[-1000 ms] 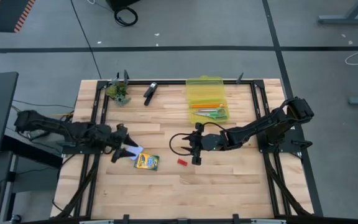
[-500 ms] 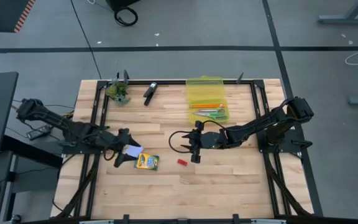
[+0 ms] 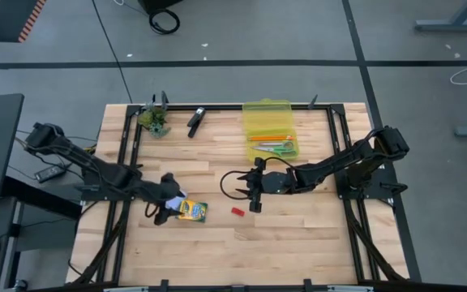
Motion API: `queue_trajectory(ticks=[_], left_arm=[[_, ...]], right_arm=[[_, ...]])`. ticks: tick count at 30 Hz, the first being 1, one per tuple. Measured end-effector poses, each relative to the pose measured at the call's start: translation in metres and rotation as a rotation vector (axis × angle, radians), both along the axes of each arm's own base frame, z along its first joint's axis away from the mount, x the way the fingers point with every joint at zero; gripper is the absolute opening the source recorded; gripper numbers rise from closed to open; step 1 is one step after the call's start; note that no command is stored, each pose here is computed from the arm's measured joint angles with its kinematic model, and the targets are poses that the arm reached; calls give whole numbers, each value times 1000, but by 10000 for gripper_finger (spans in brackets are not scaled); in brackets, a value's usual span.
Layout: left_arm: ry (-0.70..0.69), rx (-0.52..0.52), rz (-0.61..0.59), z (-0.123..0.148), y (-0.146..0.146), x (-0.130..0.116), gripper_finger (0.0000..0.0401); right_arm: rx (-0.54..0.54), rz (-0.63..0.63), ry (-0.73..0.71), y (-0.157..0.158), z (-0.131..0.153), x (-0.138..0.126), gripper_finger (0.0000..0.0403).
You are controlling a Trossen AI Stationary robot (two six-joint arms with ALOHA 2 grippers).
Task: Pack school essentials
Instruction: Put the crayon box into the yellow supply box
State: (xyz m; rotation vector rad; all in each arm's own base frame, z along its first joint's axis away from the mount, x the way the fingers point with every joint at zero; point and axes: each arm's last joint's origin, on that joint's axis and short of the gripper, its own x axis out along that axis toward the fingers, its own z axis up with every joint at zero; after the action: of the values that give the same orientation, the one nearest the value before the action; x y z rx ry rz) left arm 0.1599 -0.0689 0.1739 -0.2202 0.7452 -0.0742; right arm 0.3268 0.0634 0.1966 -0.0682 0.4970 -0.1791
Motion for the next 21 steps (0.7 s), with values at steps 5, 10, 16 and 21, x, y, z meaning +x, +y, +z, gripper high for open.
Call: queue_trajectory(ticks=[5,10,16,21], left_arm=[[70,18,-108,-9,-4,3,330],[97,44,-94,-14,-2,6,332],[133,42,-62,-21,0,10,381],[145,44,-79,-18,-3,17,388]], right_arm=[[-13,7,3,0,0,0,185],[-16,2,3,-2,0,0,185],[-20,-2,4,-4,0,1,185],[-20,-4,5,-6,0,1,185]])
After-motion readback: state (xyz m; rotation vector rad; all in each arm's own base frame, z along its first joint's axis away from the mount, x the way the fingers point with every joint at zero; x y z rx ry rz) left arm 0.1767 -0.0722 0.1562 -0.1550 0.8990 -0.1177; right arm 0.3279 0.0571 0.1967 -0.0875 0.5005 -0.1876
